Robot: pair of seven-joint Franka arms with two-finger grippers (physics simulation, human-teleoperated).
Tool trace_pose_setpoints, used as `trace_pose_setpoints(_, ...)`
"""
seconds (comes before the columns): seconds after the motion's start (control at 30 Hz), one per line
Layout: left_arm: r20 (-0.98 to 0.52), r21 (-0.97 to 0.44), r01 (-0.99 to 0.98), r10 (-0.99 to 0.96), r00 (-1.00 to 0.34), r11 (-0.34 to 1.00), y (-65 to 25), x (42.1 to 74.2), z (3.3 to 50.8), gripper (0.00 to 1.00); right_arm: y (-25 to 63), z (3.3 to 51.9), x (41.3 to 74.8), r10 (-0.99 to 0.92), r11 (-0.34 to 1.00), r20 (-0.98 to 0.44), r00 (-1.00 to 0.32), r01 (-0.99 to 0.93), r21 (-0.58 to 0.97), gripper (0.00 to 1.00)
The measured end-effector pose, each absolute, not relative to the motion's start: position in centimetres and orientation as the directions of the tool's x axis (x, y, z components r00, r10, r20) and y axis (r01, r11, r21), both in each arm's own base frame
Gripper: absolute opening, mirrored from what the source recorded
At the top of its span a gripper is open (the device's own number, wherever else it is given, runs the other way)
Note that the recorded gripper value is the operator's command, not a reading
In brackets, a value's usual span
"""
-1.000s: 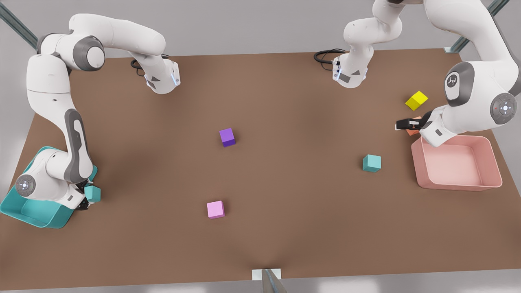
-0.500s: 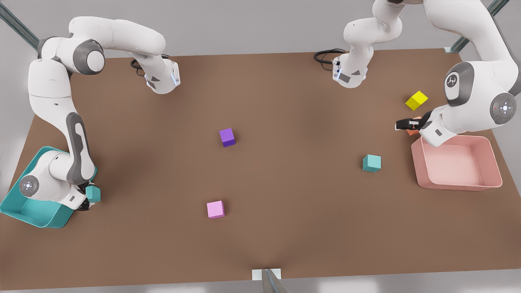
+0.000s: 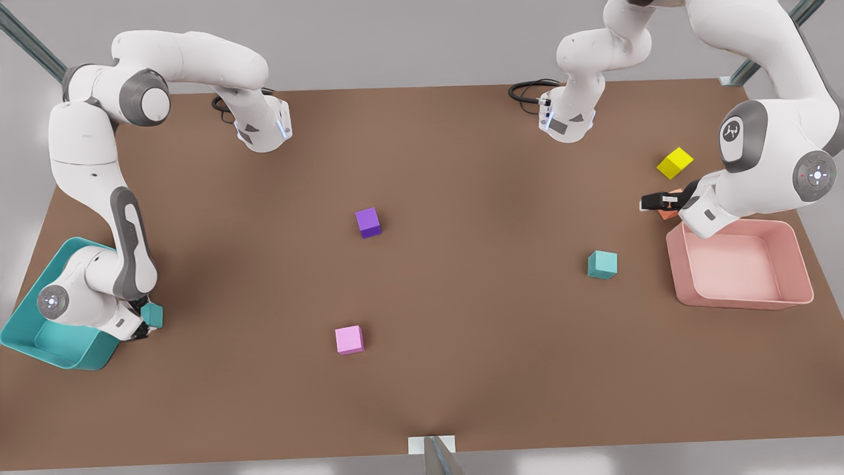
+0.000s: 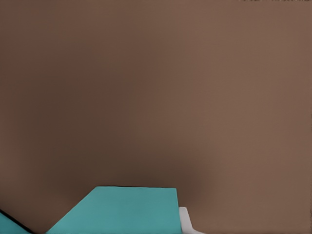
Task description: Stack the two blue cubes on top of each other
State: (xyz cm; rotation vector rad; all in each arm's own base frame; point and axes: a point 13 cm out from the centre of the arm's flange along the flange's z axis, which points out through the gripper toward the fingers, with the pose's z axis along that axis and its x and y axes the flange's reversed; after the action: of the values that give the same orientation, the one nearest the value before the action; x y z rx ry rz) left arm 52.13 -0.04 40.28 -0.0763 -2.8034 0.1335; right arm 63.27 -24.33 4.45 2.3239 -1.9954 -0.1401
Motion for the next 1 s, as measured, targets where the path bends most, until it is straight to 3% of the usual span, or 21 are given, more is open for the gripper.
trace_pose_setpoints(0.2,0.324,-0.101,0.036,0.067,-0.944,0.994,0.0,52.1,40.3,1.0,-18.9,7.1,65.4,-0.981,-0.195,-0.014,0.195,-0.974,0.114,0.55)
trace_pose_setpoints(0.4,0.324,-0.101,0.036,0.067,-0.944,0.994,0.0,52.2,40.3,1.0,2.6,12.8,67.3,-0.939,-0.345,-0.043,0.342,-0.929,0.137,0.56)
trace_pose_setpoints(0.57,0.346,-0.094,0.021,0.052,-0.937,0.995,0.1,53.0,37.8,1.0,30.6,16.9,62.3,-0.877,-0.474,-0.146,0.457,-0.874,0.109,0.56)
trace_pose_setpoints(0.63,0.382,-0.07,0.021,0.046,-0.923,0.997,-0.2,52.6,34.0,1.0,39.8,17.5,59.4,-0.875,-0.476,-0.157,0.459,-0.874,0.099,0.56)
trace_pose_setpoints(0.73,0.396,-0.041,-0.013,0.004,-0.918,0.999,1.3,52.1,26.5,1.0,49.1,15.9,55.3,-0.905,-0.409,-0.179,0.386,-0.905,0.115,0.56)
trace_pose_setpoints(0.87,0.337,-0.033,-0.046,-0.032,-0.941,0.998,2.4,52.6,21.3,1.0,55.3,11.5,52.6,-0.958,-0.242,-0.19,0.214,-0.96,0.14,0.58)
trace_pose_setpoints(0.9,0.333,-0.04,-0.046,-0.03,-0.942,0.998,2.0,52.3,20.2,1.0,55.9,10.5,52.4,-0.968,-0.194,-0.188,0.165,-0.97,0.145,0.67)
trace_pose_setpoints(0.93,0.329,-0.048,-0.041,-0.023,-0.944,0.998,1.7,52.1,19.4,1.0,56.2,9.6,52.4,-0.976,-0.144,-0.187,0.116,-0.978,0.148,1.0)
trace_pose_setpoints(1.0,0.312,-0.061,-0.026,-0.006,-0.95,0.998,1.6,52.2,18.2,1.0,56.7,8.6,52.8,-0.982,-0.05,-0.188,0.022,-0.988,0.148,1.0)
